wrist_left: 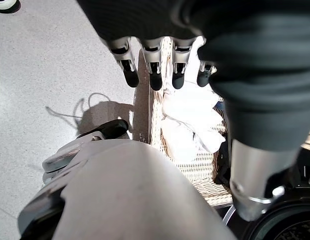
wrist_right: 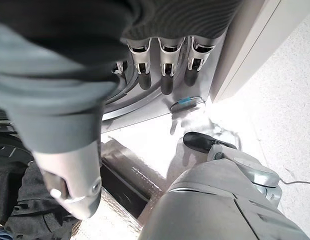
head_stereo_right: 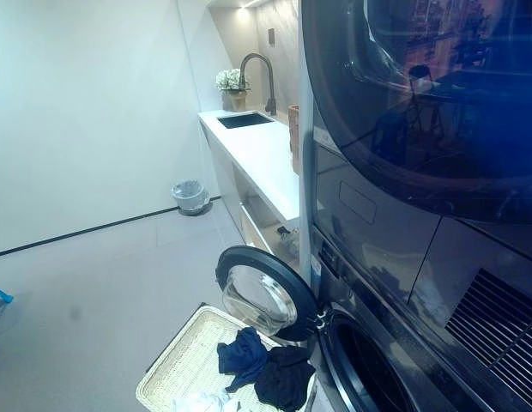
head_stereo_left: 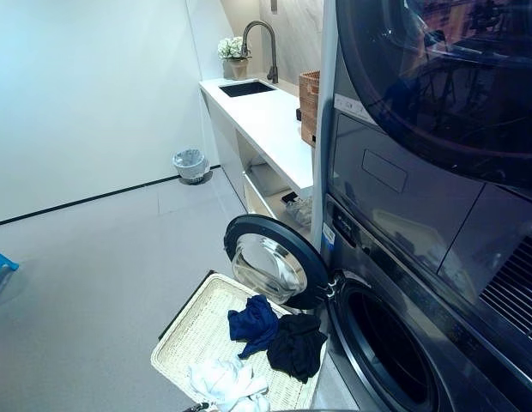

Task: Put the clothes into the washing machine.

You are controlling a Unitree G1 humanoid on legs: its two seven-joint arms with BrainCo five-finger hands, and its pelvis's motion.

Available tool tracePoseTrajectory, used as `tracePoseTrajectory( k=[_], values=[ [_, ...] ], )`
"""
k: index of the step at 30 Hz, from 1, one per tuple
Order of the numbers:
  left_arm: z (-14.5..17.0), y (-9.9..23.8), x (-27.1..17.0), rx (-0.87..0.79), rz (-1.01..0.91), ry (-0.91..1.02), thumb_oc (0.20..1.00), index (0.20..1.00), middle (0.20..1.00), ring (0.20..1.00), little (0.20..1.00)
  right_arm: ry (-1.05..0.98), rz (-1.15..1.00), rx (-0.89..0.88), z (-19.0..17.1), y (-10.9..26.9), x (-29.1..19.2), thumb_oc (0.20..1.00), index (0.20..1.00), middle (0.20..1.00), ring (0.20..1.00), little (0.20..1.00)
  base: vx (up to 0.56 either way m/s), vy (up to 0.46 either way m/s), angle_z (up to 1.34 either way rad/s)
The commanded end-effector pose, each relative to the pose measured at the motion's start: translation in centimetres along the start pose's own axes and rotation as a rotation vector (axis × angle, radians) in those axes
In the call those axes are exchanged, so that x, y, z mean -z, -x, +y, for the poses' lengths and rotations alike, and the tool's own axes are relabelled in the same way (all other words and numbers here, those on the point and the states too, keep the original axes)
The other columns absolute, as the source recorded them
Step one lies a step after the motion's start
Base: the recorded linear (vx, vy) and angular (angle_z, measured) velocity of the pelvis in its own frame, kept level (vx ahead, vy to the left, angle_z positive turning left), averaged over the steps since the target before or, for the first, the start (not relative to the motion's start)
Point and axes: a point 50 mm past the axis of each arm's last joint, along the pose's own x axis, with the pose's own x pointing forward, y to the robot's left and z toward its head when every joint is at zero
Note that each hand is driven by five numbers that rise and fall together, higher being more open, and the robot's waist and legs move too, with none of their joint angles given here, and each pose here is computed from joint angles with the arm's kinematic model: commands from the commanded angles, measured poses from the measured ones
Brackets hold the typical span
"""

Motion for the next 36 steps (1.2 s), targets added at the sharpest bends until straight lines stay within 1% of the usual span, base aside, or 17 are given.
tracePoseTrajectory(
  k=[1,6,27,36],
  values=[
    [1.8,-0.6,-2.9,-0.032,-0.063,0.007,1.0,1.0,1.0,1.0,1.0,-0.036,-0.046,0.002,0.5,-0.3,-3.0,1.0,1.0,1.0,1.0,1.0,0.0,0.0,0.0],
    [2.0,-0.5,-3.0,-0.04,-0.073,0.048,1.0,1.0,1.0,1.0,1.0,-0.037,-0.043,0.0,0.4,-0.3,-2.9,1.0,1.0,1.0,1.0,1.0,0.0,0.0,0.0],
    [2.3,-0.5,-2.9,-0.045,-0.068,0.065,1.0,1.0,1.0,1.0,1.0,-0.038,-0.036,0.003,0.4,-0.3,-2.6,1.0,1.0,1.0,1.0,1.0,0.0,0.0,0.0],
    [2.8,-0.4,-3.0,-0.106,-0.089,0.119,1.0,1.0,1.0,1.0,1.0,-0.037,-0.033,0.006,-0.2,-0.3,-2.5,1.0,1.0,1.0,1.0,1.0,0.02,0.0,0.0]
  ],
)
